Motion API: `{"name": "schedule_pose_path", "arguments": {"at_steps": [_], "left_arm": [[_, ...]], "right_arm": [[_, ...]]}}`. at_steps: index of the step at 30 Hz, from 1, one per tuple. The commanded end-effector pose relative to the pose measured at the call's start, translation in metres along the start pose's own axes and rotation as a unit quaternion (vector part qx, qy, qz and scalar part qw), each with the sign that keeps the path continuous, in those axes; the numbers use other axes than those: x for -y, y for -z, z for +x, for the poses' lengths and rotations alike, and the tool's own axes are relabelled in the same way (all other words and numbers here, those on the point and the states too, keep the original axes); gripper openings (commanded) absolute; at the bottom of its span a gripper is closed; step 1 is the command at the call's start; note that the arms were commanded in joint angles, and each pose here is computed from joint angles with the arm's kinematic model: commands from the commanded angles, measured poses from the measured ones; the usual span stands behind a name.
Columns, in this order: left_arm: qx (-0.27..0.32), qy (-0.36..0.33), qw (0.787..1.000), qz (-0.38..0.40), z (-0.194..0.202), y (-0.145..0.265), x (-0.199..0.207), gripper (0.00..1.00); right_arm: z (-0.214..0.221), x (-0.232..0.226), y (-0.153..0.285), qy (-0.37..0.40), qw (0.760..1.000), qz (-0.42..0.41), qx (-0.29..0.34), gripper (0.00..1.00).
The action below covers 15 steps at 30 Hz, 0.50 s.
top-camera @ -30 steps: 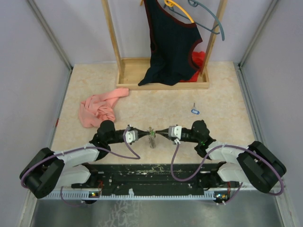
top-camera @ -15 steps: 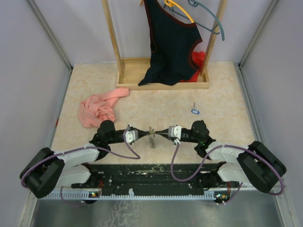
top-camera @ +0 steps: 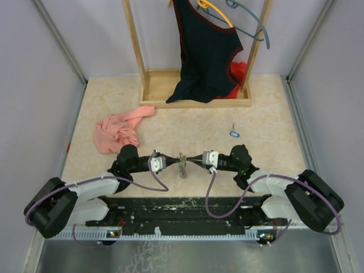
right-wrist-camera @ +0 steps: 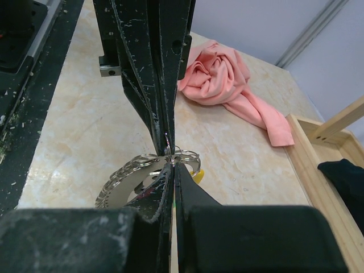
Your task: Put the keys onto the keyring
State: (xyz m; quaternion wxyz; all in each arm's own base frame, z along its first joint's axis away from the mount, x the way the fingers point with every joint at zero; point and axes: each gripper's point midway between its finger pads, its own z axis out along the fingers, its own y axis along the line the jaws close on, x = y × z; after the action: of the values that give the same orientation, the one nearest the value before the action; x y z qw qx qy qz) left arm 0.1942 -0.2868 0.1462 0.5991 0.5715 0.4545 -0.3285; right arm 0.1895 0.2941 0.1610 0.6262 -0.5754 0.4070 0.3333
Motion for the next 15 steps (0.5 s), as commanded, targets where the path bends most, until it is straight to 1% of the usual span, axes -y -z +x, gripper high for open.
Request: {"name": "schedule_pose_path", "arguments": {"at_steps": [1,15], "left_arm": [[0.016,-0.006,1.000,0.000,-0.0073,-0.0005,-0.0025,0.01],[0.023,-0.004,1.000,0.008,-0.0108,-0.0022,-0.0011,0.01]], "right_arm": [[-0.0270,0.0077,-0.0043,0.028,0.999,0.004,0.040,0.00],[-0.0259,0.0039,-0.0072,0.022,0.999,-0.008,0.042,0.00]]}}
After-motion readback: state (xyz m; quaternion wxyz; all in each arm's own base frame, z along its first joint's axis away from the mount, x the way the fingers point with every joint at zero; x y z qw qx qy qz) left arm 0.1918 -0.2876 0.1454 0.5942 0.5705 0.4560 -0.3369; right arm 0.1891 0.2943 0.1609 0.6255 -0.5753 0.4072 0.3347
